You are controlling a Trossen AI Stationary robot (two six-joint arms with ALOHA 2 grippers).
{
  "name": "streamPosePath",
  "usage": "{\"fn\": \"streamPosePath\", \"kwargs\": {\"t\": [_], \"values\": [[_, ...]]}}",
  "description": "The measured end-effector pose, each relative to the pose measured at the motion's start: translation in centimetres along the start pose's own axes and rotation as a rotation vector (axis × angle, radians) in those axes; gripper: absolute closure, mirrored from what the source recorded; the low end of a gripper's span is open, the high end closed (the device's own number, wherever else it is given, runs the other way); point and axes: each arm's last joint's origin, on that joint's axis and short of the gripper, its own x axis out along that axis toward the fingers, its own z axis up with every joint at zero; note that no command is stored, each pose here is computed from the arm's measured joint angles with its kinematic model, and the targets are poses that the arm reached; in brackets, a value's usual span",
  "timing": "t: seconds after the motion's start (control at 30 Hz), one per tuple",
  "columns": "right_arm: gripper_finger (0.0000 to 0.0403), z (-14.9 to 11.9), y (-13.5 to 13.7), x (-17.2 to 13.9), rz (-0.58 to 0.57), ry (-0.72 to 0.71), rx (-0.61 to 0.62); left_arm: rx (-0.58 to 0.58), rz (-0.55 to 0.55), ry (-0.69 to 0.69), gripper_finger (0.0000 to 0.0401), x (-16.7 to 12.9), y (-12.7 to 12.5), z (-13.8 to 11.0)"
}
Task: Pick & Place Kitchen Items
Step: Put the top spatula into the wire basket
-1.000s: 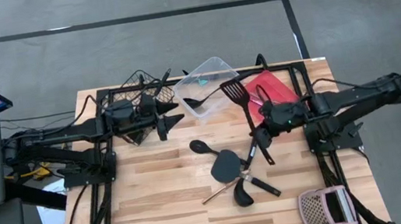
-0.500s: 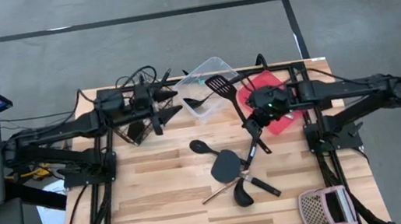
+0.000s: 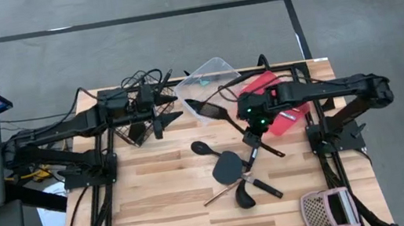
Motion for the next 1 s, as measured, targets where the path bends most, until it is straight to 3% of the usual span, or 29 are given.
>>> {"fn": "streamPosePath", "kwargs": {"t": [0.4, 0.8, 1.0], "values": [[0.0394, -0.1, 1.2, 2.5, 0.016, 0.075, -0.033, 0.020, -0.085, 0.168, 0.0133, 0.3, -0.3, -2.0], [0.0394, -0.2, 2.0, 2.6, 0.043, 0.052, -0.061, 0.024, -0.114, 0.324, 0.0133, 4.6, -1.2, -5.5], [0.0394, -0.6, 2.7, 2.8, 0.051, 0.054, -0.069, -0.002, -0.113, 0.305, 0.0133, 5.9, -1.3, -5.9]]}}
